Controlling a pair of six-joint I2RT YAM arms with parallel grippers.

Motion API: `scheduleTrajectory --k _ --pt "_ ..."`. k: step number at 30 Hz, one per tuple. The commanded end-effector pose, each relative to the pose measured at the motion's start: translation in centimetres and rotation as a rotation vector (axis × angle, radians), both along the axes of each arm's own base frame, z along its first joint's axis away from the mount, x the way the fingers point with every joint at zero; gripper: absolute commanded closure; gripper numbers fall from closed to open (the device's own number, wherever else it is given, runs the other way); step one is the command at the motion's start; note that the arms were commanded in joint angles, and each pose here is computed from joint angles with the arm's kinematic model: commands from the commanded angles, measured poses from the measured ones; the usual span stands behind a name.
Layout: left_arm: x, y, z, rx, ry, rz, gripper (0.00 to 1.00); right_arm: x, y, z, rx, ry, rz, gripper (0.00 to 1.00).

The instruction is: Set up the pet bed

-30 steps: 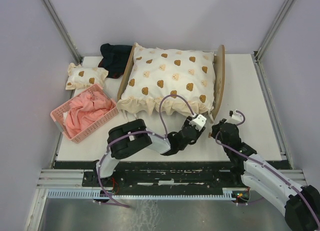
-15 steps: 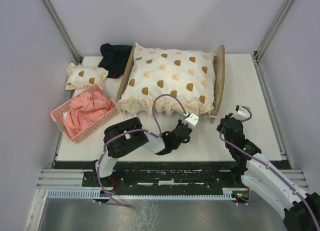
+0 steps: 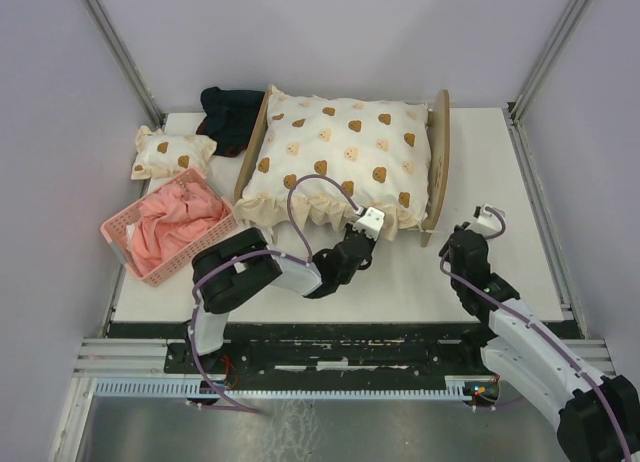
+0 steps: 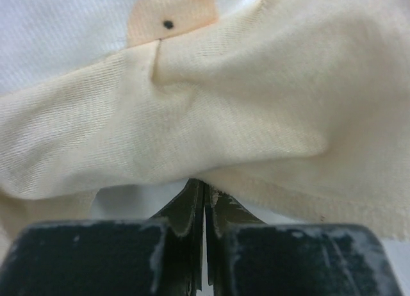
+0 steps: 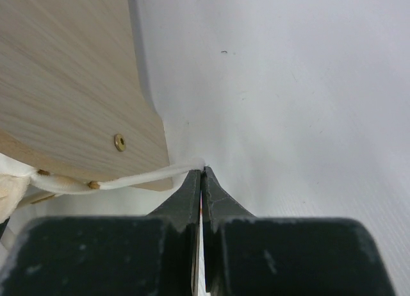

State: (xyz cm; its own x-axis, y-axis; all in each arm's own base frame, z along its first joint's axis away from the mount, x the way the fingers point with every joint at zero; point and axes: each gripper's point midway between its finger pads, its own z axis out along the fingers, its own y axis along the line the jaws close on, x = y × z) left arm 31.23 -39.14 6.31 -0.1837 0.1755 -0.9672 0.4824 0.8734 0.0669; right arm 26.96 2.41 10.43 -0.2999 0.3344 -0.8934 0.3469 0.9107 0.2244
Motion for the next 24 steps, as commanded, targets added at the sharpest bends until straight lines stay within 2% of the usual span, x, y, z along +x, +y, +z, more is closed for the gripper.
scheduleTrajectory --k 1,3,4,5,7,10,12,15,19,24 --pt "1.1 1.6 2.1 -0.080 -0.008 0.082 0.97 1.3 -0.5 2.6 -0.014 -0.067 -0.025 0.98" --pt "0.2 0.8 2.5 -0.101 0.007 0.026 0.96 1.5 0.8 2.5 -0.005 -0.051 0.050 0.98" --pt "-0.5 0.3 2.5 -0.105 0.017 -0.009 0.89 1.5 1.6 2.4 -0.004 -0.028 0.101 0.98" --pt "-1.3 -0.1 2.7 -0.107 0.020 -0.030 0.78 1.4 2.1 2.4 -0.006 -0.003 0.135 0.97" --pt "-2.7 -0.3 2.8 -0.106 0.025 -0.057 0.62 0.9 2.5 2.3 -0.007 0.045 0.167 0.85" --pt "-4.1 -0.2 3.1 -0.130 0.060 -0.068 0.53 0.0 2.6 2.4 0.022 0.073 0.171 0.64" --pt "-5.1 0.0 3.0 -0.162 0.116 -0.079 0.50 -0.8 2.2 2.4 0.047 0.085 0.142 0.56" --pt "-7.0 0.8 2.5 -0.185 0.181 -0.093 0.41 -1.9 1.6 2.8 0.088 0.076 0.099 0.53" --pt "-7.8 2.4 2.8 -0.216 0.208 -0.068 0.35 -2.8 3.3 4.8 0.256 -0.022 0.143 0.54" --pt "-7.1 4.8 4.6 -0.136 0.190 0.033 0.25 -2.3 5.6 6.1 0.462 -0.101 0.170 0.54"
